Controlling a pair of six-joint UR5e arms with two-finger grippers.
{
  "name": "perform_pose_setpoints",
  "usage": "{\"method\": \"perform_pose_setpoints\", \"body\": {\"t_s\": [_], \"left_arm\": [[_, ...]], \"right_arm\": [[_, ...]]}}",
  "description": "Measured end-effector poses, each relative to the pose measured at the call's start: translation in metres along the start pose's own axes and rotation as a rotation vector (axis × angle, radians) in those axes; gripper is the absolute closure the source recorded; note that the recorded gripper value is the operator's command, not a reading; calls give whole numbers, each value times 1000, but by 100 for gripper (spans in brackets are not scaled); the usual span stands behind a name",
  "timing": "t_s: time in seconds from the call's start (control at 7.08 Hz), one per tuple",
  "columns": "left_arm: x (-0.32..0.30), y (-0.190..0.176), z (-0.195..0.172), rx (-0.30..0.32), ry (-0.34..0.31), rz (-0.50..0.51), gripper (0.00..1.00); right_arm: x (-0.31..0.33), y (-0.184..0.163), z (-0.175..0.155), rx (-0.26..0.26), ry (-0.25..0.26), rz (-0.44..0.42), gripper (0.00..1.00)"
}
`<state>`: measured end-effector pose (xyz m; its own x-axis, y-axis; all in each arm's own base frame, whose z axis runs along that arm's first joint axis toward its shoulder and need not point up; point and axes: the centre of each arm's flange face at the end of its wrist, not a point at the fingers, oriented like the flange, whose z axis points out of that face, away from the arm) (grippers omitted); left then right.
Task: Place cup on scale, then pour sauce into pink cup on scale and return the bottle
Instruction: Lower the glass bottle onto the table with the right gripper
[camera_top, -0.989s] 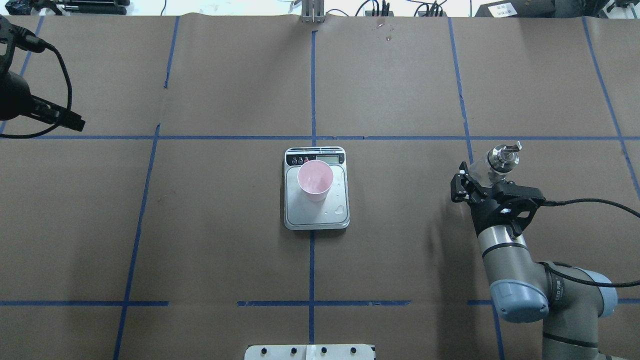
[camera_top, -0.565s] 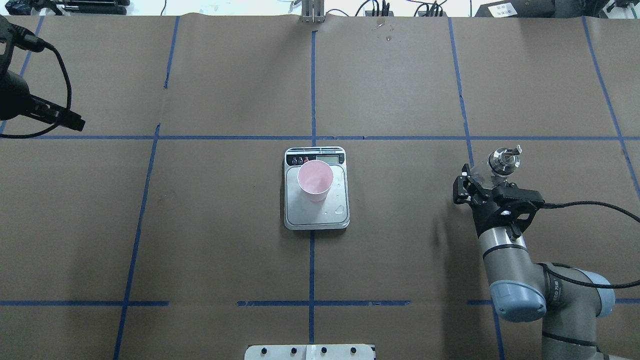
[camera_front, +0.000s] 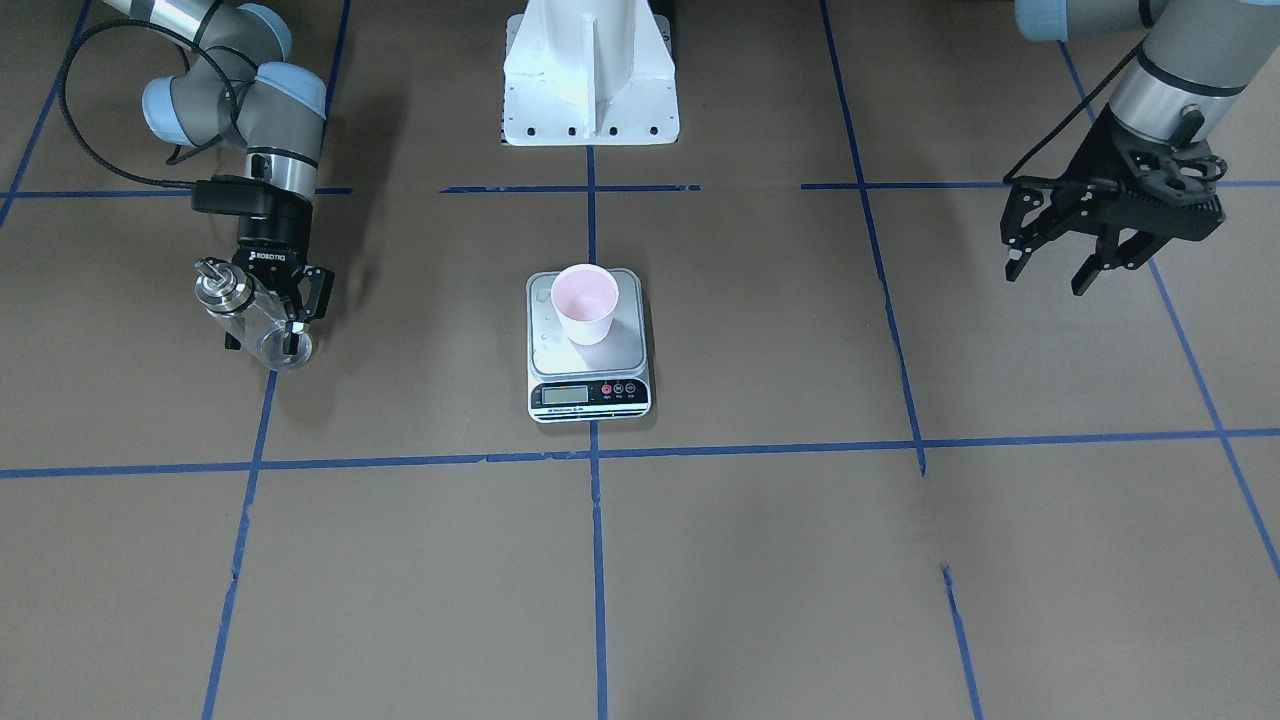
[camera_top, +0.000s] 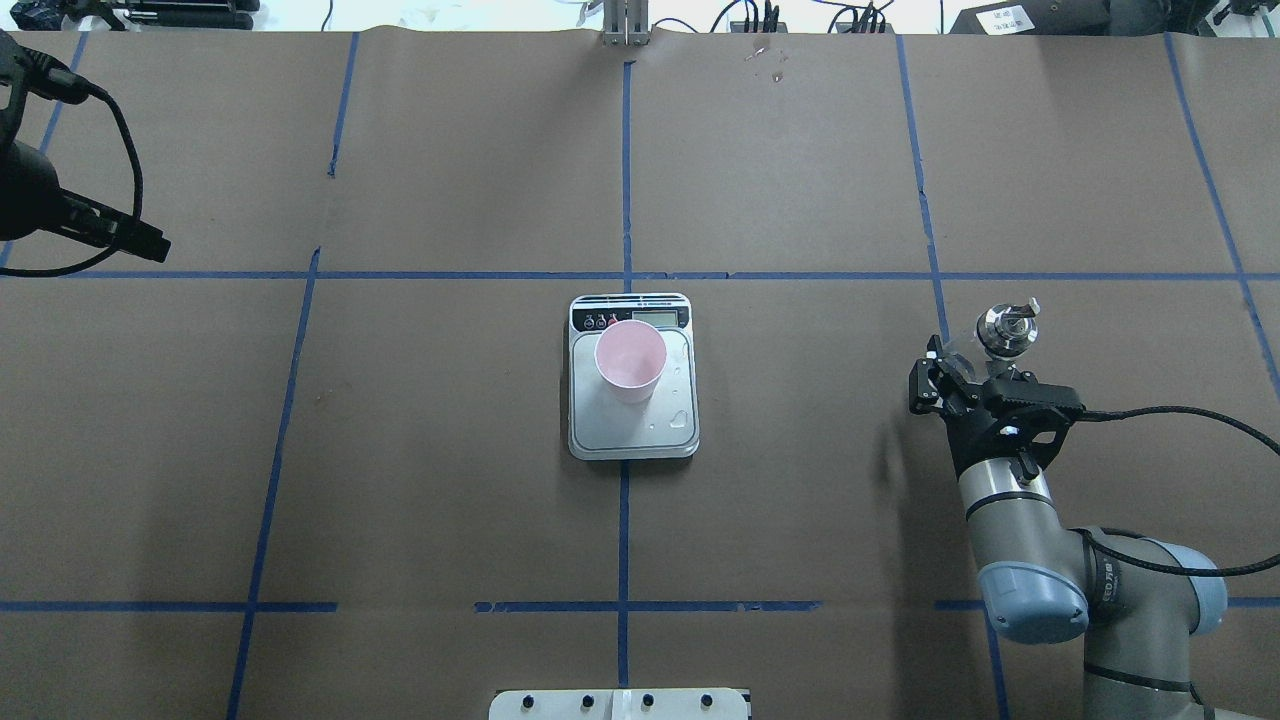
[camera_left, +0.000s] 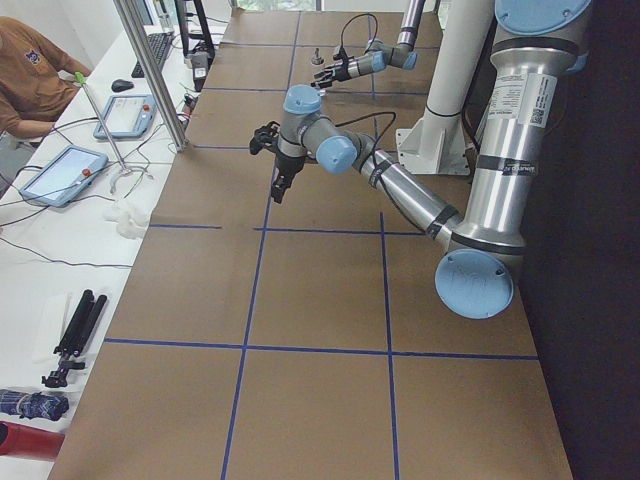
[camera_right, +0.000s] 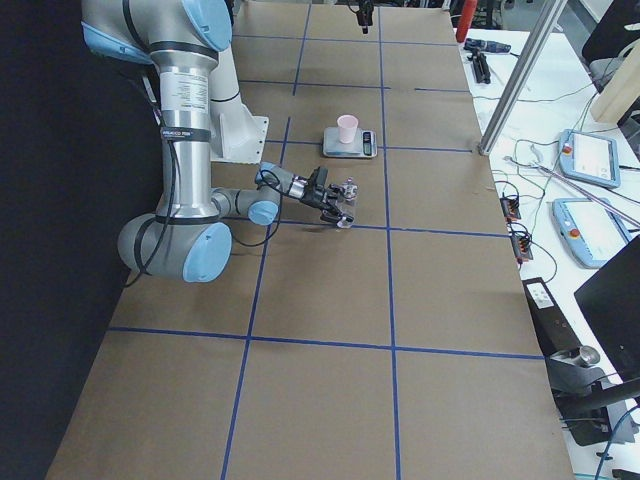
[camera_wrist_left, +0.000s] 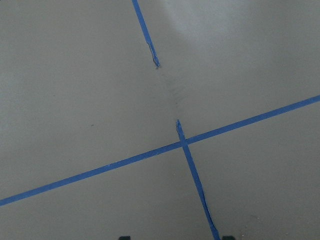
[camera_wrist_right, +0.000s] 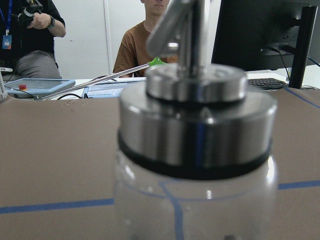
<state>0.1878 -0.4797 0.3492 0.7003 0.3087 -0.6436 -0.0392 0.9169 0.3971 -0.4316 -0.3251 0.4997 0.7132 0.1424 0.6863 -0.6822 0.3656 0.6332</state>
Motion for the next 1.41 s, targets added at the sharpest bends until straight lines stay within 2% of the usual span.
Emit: {"method": "perform_pose_setpoints", "body": {"t_s": [0.14, 0.28, 0.42, 1.41], "left_arm": [[0, 0, 0, 0, 0, 0, 31], [0, 0, 0, 0, 0, 1, 31], [0, 0, 0, 1, 0, 2, 31], [3, 0, -4, 7, 4, 4, 31]], "right_arm": [[1, 1, 0, -1, 1, -2, 100], [2, 4, 2, -2, 4, -8, 86], [4, 5, 3, -1, 3, -6, 1], [9, 11, 0, 26, -42, 53, 0]]}}
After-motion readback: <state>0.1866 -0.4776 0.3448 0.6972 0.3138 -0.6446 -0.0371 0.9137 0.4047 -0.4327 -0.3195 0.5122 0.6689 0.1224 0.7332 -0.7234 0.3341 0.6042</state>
